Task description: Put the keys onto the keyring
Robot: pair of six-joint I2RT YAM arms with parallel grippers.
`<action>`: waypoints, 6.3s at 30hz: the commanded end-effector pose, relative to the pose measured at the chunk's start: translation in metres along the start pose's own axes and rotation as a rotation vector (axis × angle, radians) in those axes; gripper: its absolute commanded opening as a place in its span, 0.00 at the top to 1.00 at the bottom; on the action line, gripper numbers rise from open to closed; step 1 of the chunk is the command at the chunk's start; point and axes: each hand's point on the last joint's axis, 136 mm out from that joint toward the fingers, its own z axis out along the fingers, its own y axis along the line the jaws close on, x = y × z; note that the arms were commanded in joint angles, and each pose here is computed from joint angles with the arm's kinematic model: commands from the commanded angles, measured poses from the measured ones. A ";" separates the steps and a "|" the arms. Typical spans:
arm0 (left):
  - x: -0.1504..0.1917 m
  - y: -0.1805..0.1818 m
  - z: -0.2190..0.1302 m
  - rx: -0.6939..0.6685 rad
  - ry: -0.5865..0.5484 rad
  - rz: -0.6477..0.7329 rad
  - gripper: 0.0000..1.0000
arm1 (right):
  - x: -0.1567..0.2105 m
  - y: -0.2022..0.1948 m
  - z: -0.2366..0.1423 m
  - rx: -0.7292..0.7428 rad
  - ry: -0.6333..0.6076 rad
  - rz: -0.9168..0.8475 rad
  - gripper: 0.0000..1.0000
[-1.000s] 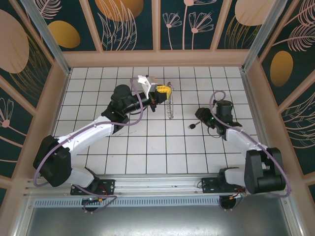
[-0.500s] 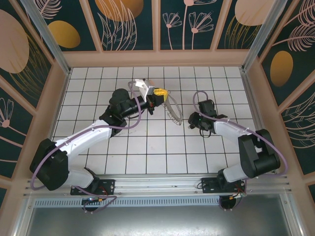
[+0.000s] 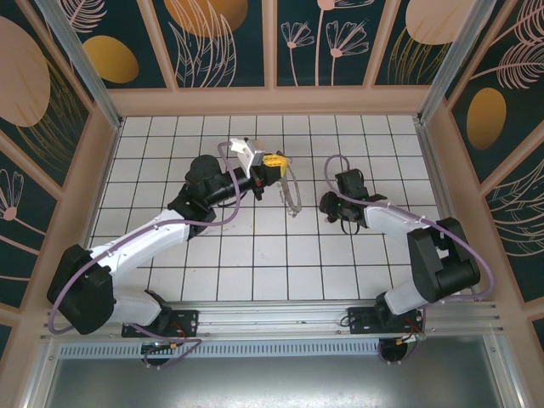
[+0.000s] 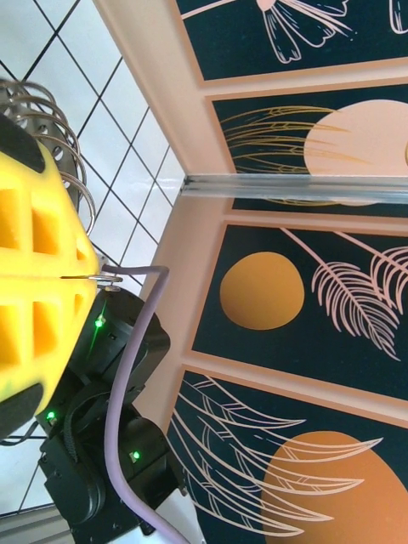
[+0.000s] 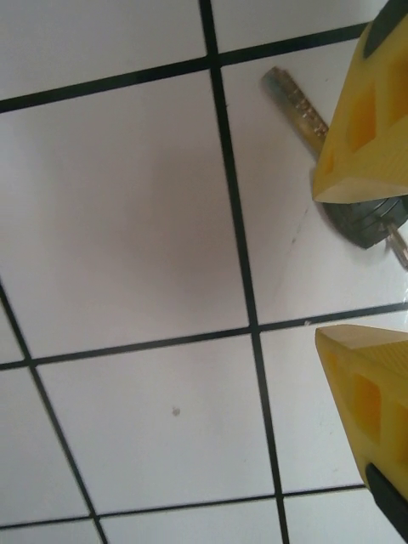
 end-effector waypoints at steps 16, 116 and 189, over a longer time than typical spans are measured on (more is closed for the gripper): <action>-0.023 -0.011 -0.008 0.018 -0.067 0.032 1.00 | -0.002 -0.016 0.023 -0.097 0.068 0.120 0.57; -0.021 -0.027 0.006 0.143 0.013 0.099 1.00 | -0.078 0.148 -0.271 -1.098 -0.588 -0.481 1.00; -0.043 -0.050 0.009 0.286 0.006 0.126 1.00 | -0.066 0.156 -0.245 -0.853 -0.610 -0.586 1.00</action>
